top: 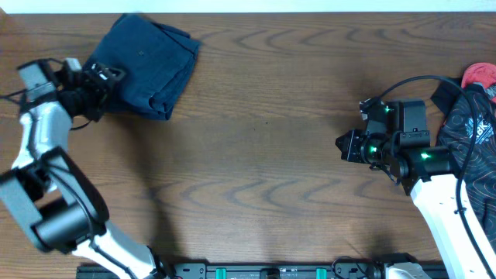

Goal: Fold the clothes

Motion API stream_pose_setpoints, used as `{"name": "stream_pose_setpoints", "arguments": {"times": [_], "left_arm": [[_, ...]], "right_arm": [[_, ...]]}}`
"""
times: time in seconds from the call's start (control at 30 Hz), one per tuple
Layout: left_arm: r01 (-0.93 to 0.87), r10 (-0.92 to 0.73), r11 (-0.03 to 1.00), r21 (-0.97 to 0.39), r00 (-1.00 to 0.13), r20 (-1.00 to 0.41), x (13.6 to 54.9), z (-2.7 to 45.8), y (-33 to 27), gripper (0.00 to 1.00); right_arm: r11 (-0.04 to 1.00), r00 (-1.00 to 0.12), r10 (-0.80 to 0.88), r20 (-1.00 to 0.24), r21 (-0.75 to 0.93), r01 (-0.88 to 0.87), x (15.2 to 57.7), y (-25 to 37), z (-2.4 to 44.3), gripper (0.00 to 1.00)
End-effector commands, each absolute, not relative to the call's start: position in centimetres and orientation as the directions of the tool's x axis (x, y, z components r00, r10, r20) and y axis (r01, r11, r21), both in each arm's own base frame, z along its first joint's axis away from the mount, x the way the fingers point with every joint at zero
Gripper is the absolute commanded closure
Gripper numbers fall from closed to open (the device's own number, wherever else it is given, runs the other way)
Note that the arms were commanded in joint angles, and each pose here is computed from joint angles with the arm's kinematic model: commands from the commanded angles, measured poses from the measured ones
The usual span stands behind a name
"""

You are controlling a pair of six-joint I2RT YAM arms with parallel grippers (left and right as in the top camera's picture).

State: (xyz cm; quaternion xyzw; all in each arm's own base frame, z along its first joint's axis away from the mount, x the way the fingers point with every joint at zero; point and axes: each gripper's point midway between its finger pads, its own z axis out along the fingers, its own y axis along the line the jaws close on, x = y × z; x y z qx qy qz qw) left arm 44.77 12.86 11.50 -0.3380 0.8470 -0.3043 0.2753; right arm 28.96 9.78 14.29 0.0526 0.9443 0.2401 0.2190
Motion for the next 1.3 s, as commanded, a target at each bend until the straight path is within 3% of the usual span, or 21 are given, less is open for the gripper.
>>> {"name": "stream_pose_setpoints", "arguments": {"times": [0.0, 0.13, 0.2, 0.23, 0.43, 0.53, 0.77, 0.87, 0.97, 1.03, 1.07, 1.13, 1.27], "left_arm": [[-0.295, -0.631, 0.744, -0.6, -0.605, -0.485, 43.4, 18.1, 13.9, 0.02], [-0.195, -0.481, 0.86, -0.472, -0.619, -0.62, 42.3, 21.8, 12.0, 0.03], [-0.156, -0.41, 0.898, -0.411, -0.634, -0.656, 42.7, 22.0, 10.9, 0.73], [-0.161, -0.385, 0.913, -0.374, -0.641, -0.664, 43.1, 21.6, 10.6, 0.94], [-0.075, -0.175, 0.983, -0.166, -0.644, -0.745, 48.2, 17.7, 10.3, 0.94], [-0.098, -0.161, 0.987, -0.129, -0.654, -0.739, 50.3, 13.7, 11.7, 0.94], [-0.251, -0.234, 0.967, -0.044, -0.805, -0.545, 48.3, 2.3, 14.8, 0.94], [-0.247, -0.238, 0.968, -0.048, -0.838, -0.491, 47.4, 0.6, 14.1, 0.94], [-0.24, -0.229, 0.97, -0.047, -0.822, -0.521, 47.7, 2.9, 13.9, 0.93], [-0.245, -0.23, 0.968, -0.051, -0.787, -0.572, 48.0, 6.0, 13.9, 0.85], [-0.253, -0.235, 0.966, -0.057, -0.762, -0.603, 48.1, 8.1, 13.9, 0.83], [-0.246, -0.232, 0.966, -0.078, -0.696, -0.68, 48.2, 13.3, 13.4, 0.67], [-0.143, -0.186, 0.982, -0.126, -0.58, -0.793, 45.9, 23.6, 10.3, 0.58]], "right_arm": [[0.874, -0.895, 0.21, -0.394, 0.487, -0.009, 29.0, 10.0, 14.7, 0.94], [0.874, -0.886, 0.212, -0.412, 0.486, -0.016, 29.4, 10.0, 15.0, 0.93], [0.874, -0.882, 0.213, -0.421, 0.486, -0.021, 29.6, 10.0, 15.1, 0.92], [0.873, -0.879, 0.213, -0.426, 0.487, -0.025, 29.8, 10.0, 15.2, 0.92], [0.873, -0.88, 0.213, -0.425, 0.488, -0.024, 29.7, 10.0, 15.2, 0.92], [0.871, -0.884, 0.212, -0.416, 0.49, -0.022, 29.5, 10.1, 15.1, 0.92], [0.872, -0.901, 0.21, -0.38, 0.489, -0.003, 28.7, 10.0, 14.6, 0.93], [0.865, -0.903, 0.207, -0.376, 0.501, -0.01, 28.6, 10.3, 14.7, 0.94], [0.863, -0.904, 0.206, -0.374, 0.505, -0.013, 28.6, 10.4, 14.7, 0.95], [0.863, -0.904, 0.206, -0.376, 0.506, -0.014, 28.6, 10.4, 14.7, 0.95], [0.863, -0.903, 0.206, -0.377, 0.505, -0.014, 28.6, 10.4, 14.8, 0.95], [0.867, -0.899, 0.185, -0.396, 0.497, -0.041, 28.7, 10.4, 14.9, 0.95], [0.876, -0.868, 0.119, -0.483, 0.463, -0.137, 29.1, 10.4, 16.1, 0.94]]}}
